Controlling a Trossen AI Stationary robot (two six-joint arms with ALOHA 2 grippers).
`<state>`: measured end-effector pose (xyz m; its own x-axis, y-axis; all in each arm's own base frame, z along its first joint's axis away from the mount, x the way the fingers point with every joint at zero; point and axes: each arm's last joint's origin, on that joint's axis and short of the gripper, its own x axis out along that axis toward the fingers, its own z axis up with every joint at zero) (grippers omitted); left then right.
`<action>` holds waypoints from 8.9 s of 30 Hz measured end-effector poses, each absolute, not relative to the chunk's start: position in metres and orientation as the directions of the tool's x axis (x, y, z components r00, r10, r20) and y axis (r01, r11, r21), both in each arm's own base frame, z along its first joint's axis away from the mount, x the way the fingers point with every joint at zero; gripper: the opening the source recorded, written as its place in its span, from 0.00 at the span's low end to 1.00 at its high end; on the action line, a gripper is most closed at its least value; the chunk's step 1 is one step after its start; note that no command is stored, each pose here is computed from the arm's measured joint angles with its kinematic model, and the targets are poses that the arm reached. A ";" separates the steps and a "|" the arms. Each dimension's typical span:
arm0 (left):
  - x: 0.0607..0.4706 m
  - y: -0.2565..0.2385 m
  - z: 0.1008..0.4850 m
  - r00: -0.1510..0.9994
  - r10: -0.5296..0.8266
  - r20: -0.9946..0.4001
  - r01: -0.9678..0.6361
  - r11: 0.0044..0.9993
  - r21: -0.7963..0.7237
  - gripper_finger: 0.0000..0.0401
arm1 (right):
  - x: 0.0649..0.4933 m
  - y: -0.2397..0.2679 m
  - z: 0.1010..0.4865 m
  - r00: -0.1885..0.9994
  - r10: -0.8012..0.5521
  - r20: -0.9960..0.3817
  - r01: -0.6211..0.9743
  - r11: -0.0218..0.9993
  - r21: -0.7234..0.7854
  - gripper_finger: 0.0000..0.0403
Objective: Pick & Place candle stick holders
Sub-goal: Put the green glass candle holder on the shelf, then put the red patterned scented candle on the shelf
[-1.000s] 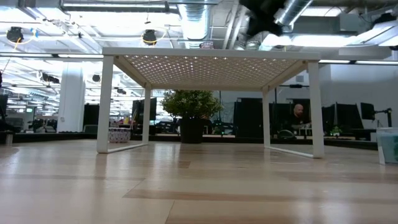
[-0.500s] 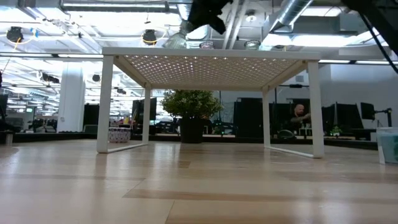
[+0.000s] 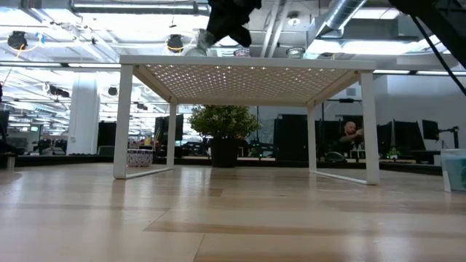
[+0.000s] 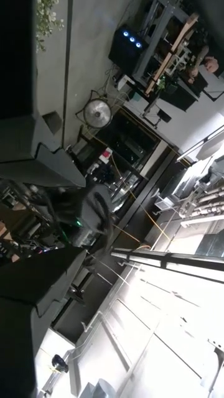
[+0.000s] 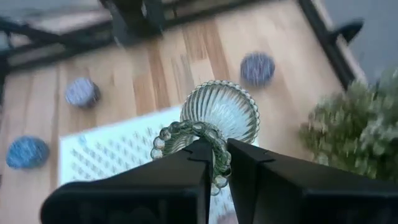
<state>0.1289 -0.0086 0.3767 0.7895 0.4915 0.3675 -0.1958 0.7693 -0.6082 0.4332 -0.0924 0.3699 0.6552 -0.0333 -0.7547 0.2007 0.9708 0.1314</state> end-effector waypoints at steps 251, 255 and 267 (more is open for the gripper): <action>0.194 0.174 0.151 0.238 0.282 -0.929 -0.871 0.486 -0.076 0.86 | 0.165 -0.047 0.478 0.540 -0.463 -0.703 0.599 0.798 -0.065 0.54; 0.194 0.174 0.151 0.239 0.280 -0.930 -0.870 0.487 -0.077 0.79 | 0.165 -0.047 0.478 0.540 -0.463 -0.703 0.599 0.798 -0.065 0.54; 0.192 0.171 0.155 0.255 0.266 -0.930 -0.872 0.480 -0.102 0.77 | 0.165 -0.047 0.478 0.540 -0.463 -0.703 0.594 0.801 -0.071 0.54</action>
